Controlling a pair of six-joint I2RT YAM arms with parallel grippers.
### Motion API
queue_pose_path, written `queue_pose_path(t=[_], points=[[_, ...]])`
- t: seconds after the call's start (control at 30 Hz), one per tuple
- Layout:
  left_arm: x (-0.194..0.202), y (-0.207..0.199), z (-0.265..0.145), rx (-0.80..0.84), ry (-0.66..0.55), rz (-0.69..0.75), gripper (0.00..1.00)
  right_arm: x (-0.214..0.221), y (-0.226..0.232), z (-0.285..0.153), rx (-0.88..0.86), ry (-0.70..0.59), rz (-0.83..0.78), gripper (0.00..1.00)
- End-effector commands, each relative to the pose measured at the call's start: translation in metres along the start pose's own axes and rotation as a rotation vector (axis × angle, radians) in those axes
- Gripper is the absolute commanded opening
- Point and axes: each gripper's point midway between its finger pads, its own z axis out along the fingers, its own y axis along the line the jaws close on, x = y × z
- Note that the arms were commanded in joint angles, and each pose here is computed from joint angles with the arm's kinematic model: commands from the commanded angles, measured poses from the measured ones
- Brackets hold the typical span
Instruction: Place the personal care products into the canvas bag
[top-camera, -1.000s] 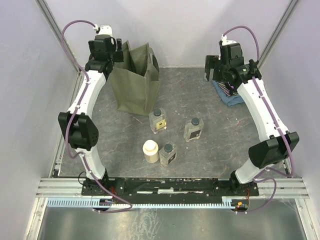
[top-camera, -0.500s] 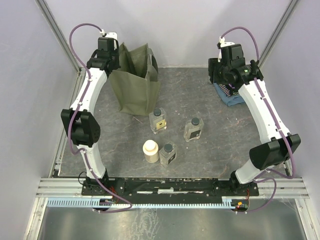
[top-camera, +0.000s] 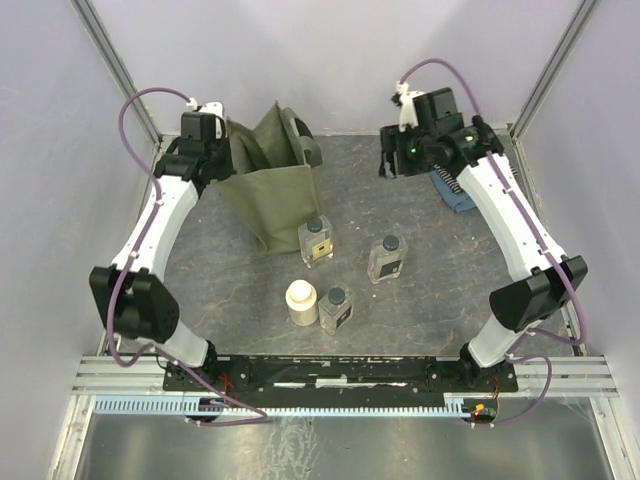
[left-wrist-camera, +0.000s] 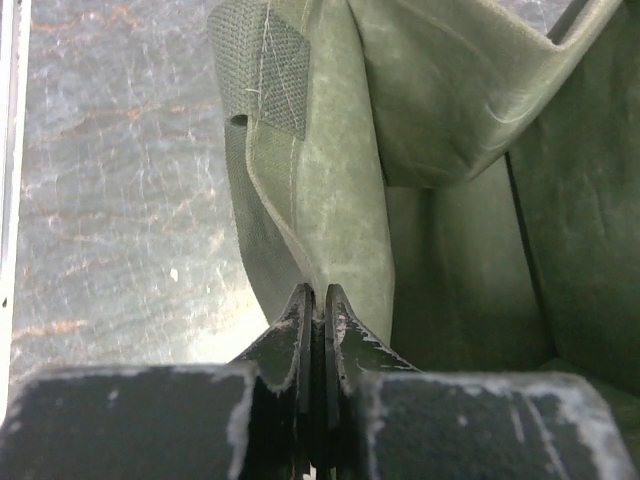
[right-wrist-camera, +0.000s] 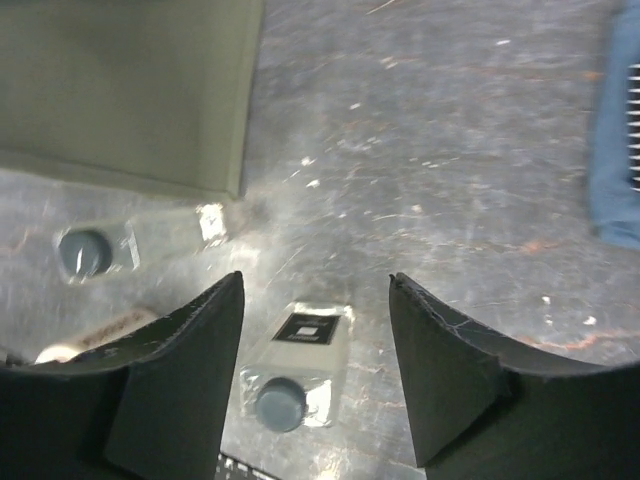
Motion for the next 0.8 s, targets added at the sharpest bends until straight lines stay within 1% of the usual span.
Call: queue_pose_path(t=[0.0, 0.1, 0.23, 0.37, 0.5, 0.63, 0.77], points=[[0.004, 0.004, -0.038, -0.009, -0.051, -0.065, 0.03, 0.018, 0.058, -0.007, -0.184, 0.07, -0.105, 0.71], [0.009, 0.011, -0.053, -0.031, -0.083, -0.085, 0.03, 0.036, 0.087, -0.011, -0.254, 0.114, -0.166, 0.8], [0.0, 0.019, -0.069, -0.06, -0.151, -0.11, 0.03, 0.061, 0.116, -0.016, -0.319, 0.131, -0.231, 1.0], [-0.008, 0.03, -0.077, -0.119, -0.187, -0.124, 0.03, 0.077, 0.141, -0.012, -0.375, 0.108, -0.258, 1.0], [-0.012, 0.044, -0.083, -0.197, -0.212, -0.129, 0.03, 0.09, 0.155, 0.0, -0.391, 0.064, -0.253, 1.0], [-0.007, 0.051, -0.083, -0.235, -0.199, -0.108, 0.03, 0.085, 0.159, 0.01, -0.367, 0.027, -0.213, 1.0], [0.002, 0.054, -0.085, -0.244, -0.201, -0.126, 0.03, 0.083, 0.166, 0.023, -0.346, 0.006, -0.2, 1.0]])
